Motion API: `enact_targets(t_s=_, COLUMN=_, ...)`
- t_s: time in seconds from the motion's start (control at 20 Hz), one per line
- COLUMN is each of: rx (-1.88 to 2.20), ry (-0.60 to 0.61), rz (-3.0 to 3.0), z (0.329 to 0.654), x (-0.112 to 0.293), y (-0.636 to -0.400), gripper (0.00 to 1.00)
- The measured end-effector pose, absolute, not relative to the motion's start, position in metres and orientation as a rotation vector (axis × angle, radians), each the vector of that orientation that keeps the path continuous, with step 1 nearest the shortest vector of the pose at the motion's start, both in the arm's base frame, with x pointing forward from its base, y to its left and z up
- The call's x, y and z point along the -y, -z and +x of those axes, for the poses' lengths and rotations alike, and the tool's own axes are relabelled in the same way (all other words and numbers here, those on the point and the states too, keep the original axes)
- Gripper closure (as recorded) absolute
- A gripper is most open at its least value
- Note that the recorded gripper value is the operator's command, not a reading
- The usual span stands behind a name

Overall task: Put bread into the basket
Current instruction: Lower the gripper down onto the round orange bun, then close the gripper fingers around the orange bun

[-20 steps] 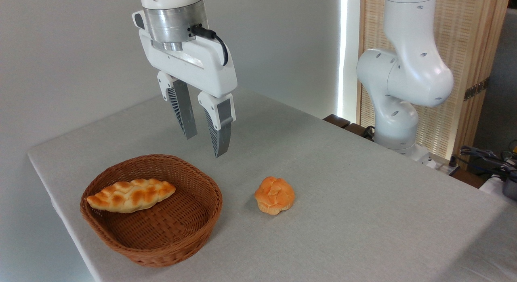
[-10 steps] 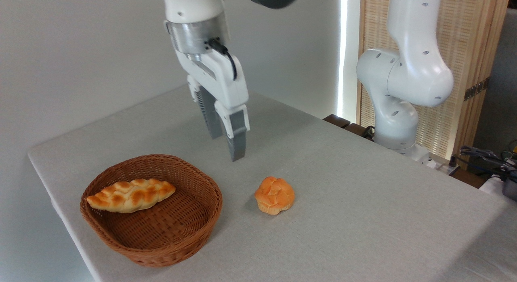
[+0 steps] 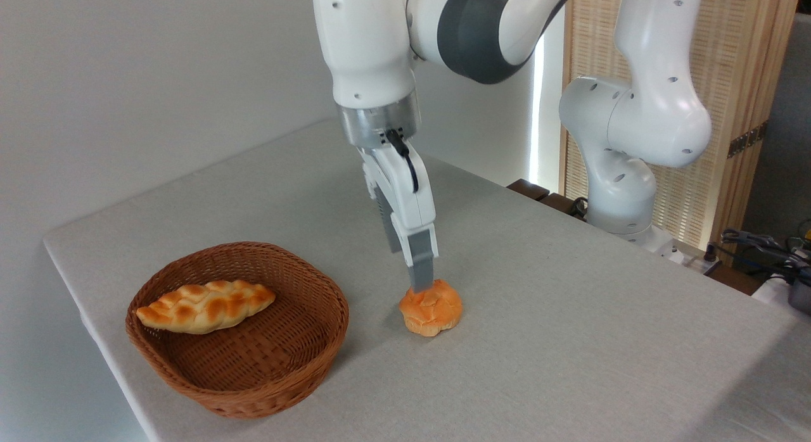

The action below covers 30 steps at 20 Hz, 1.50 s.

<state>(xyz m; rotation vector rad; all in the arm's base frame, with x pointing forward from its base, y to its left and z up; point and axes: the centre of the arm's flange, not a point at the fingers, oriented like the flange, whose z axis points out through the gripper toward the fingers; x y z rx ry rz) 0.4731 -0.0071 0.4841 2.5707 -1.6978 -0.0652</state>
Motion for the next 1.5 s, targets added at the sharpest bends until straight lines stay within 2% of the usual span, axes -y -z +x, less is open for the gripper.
enact_targets(t_s=0.25, rx=1.799, ry=0.157, rz=2.484, z=0.462, x=0.006, y=-0.457, gripper=0.0)
enact_targets(t_s=0.5, rx=1.867, ry=0.116, rz=2.458, z=0.461, x=0.006, y=-0.44, gripper=0.0)
enact_targets(t_s=0.7, rx=1.953, ry=0.146, rz=2.389, z=0.455, x=0.005, y=-0.421, gripper=0.0)
enact_targets(t_s=0.75, rx=1.978, ry=0.171, rz=2.383, z=0.453, x=0.004, y=-0.419, gripper=0.08)
enact_targets(t_s=0.8, rx=1.997, ry=0.192, rz=2.38, z=0.453, x=0.003, y=-0.417, gripper=0.22)
enact_targets(t_s=0.95, rx=2.025, ry=0.212, rz=2.369, z=0.452, x=0.002, y=-0.416, gripper=0.48)
enact_targets(t_s=1.1, rx=2.04, ry=0.212, rz=2.355, z=0.452, x=0.002, y=-0.416, gripper=0.64)
enact_targets(t_s=1.15, rx=2.041, ry=0.212, rz=2.354, z=0.452, x=0.002, y=-0.416, gripper=0.67)
enact_targets(t_s=1.5, rx=2.044, ry=0.21, rz=2.352, z=0.452, x=0.003, y=-0.417, gripper=0.72)
